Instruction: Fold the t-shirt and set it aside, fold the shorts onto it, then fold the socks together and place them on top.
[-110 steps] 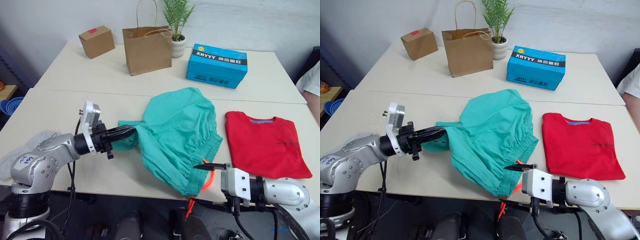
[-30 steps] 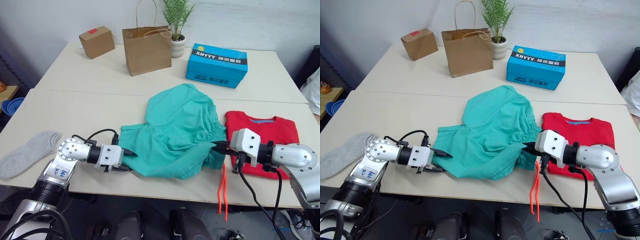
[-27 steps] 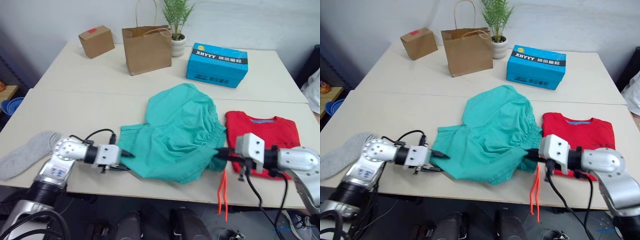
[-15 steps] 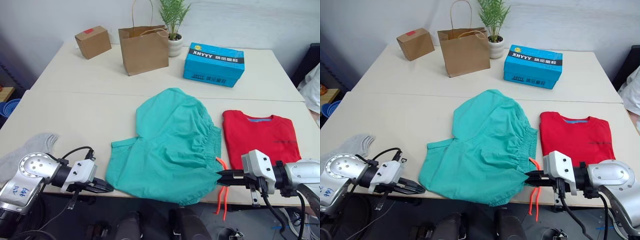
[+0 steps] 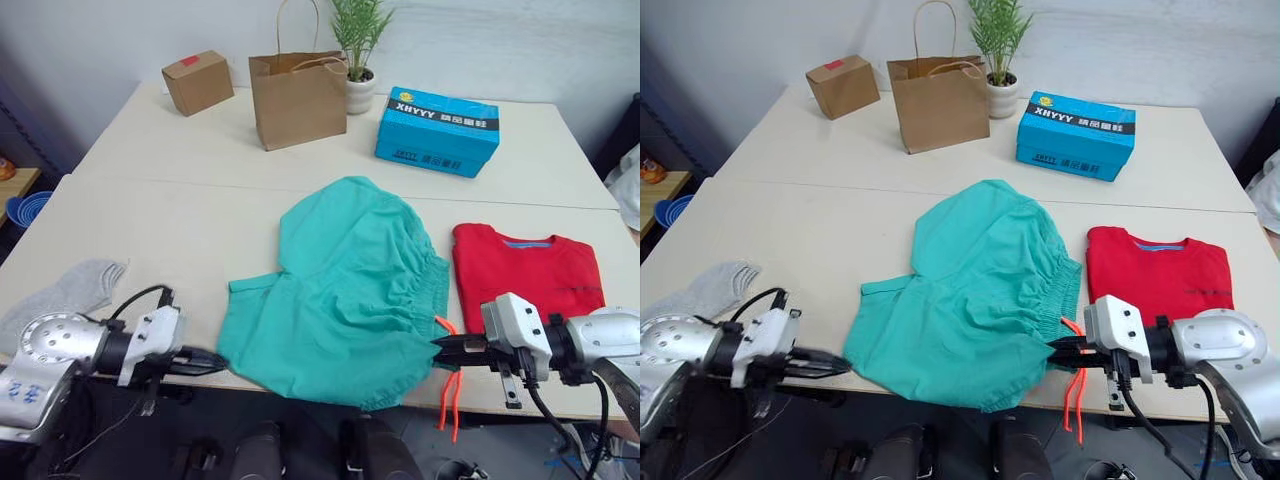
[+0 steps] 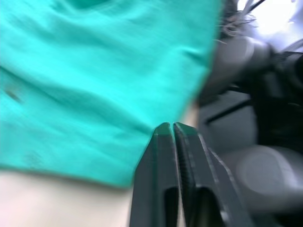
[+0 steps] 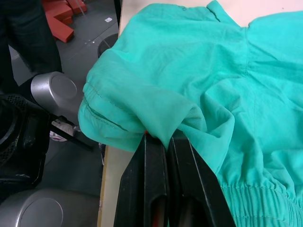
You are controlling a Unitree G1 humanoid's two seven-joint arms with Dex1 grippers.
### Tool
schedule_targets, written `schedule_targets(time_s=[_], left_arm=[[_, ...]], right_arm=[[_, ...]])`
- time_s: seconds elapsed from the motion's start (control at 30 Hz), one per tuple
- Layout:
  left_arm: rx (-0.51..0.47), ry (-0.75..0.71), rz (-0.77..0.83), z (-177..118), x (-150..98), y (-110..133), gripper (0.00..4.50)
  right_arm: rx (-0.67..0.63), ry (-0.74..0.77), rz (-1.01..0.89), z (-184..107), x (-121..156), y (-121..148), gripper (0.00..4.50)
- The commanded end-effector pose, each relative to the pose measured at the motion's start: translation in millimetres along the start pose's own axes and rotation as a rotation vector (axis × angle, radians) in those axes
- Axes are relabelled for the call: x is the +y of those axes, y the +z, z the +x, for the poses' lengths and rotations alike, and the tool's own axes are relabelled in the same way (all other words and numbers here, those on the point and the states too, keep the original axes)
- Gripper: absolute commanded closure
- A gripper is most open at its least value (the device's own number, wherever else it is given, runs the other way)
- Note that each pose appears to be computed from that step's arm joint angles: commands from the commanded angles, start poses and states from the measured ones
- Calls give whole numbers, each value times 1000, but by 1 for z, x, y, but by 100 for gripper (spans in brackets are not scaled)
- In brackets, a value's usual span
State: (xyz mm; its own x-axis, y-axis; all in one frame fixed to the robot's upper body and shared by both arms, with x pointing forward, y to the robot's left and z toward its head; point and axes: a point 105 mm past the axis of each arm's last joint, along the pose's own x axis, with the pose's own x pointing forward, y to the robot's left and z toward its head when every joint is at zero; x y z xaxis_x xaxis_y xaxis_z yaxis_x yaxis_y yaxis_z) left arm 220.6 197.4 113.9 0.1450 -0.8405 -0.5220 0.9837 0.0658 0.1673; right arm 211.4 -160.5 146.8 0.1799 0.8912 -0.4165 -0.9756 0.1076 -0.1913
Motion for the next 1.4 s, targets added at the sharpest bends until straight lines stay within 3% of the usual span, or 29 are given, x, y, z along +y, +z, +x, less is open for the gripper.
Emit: schedule_targets(time_s=[0.03,0.2,0.37,0.67,0.77,0.9,1.0,1.03,1.27,1.33,1.4], left_arm=[[46,-25,106,11,1,-5,297],[76,-57,221,16,6,-11,145],[111,-107,279,14,4,-16,145],[186,-23,361,20,27,-28,145],[193,7,386,23,37,-28,206],[160,-2,382,30,39,-26,331],[126,-47,322,31,31,-26,432],[125,-73,296,29,26,-28,448],[49,-141,91,2,-6,-21,448],[7,-165,-182,-13,-27,-13,448],[30,-247,-369,-24,-52,-6,448]], right_arm=[[-17,-9,-27,1,-1,5,450],[-17,-16,-19,0,2,6,450],[-10,-29,-13,-2,3,4,450],[-15,-41,-12,0,3,3,450],[-16,-41,-15,2,2,3,450],[-18,-41,-21,3,-1,2,450],[-17,-39,-24,3,-2,1,450],[-17,-38,-25,3,-2,1,450],[-24,3,4,2,9,0,450],[-19,53,64,1,21,-3,450],[14,102,127,-1,32,-8,450]])
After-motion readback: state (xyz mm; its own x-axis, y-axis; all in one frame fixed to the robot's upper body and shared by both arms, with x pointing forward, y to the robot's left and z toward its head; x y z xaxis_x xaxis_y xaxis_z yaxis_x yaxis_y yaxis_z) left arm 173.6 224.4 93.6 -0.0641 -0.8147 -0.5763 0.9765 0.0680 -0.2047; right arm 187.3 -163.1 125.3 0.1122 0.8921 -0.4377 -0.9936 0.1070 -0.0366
